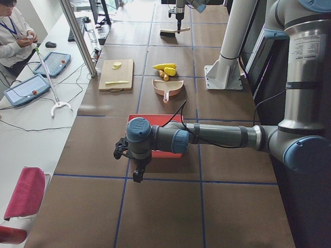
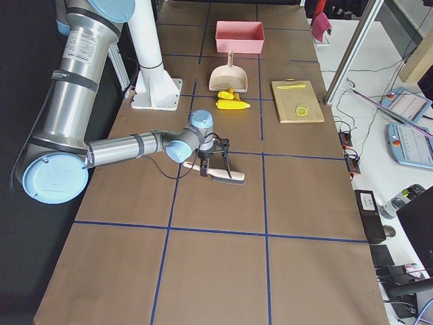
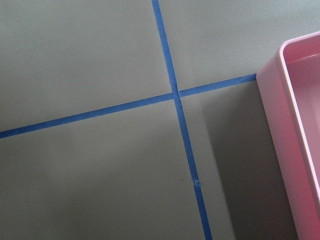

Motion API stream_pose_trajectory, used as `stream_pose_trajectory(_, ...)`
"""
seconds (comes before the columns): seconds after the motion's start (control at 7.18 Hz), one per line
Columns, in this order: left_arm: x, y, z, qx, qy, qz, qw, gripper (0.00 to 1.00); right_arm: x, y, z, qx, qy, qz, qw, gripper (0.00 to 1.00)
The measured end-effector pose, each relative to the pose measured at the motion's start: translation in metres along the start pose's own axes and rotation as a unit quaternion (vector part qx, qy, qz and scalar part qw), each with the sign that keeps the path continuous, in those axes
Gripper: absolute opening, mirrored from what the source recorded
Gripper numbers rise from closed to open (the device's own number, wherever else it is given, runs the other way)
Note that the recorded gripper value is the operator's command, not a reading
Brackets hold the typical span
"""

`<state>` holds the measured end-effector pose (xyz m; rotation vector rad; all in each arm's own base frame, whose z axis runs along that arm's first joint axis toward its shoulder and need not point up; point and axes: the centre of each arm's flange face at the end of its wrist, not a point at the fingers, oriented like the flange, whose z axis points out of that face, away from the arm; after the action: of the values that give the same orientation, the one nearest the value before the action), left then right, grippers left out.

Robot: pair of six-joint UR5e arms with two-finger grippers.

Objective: Sweep and dump trash into bin

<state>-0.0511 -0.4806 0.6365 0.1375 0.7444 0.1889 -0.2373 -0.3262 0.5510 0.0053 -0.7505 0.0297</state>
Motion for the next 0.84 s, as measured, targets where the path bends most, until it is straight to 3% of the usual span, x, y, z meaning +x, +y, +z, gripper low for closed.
stream_pose_trajectory(0.14, 0.0000, 0.0000, 0.0000, 0.000, 0.000, 0.000, 1.0000, 1.00, 0.0004, 0.0016, 0.0025, -0.003, 0.002, -0.001, 1.0000, 0.03)
stream_pose_trajectory(0.84, 0.0002, -0.0001, 0.0000, 0.000, 0.000, 0.001, 1.0000, 1.00, 0.0000, 0.0030, 0.0022, -0.008, 0.000, -0.002, 1.0000, 0.00)
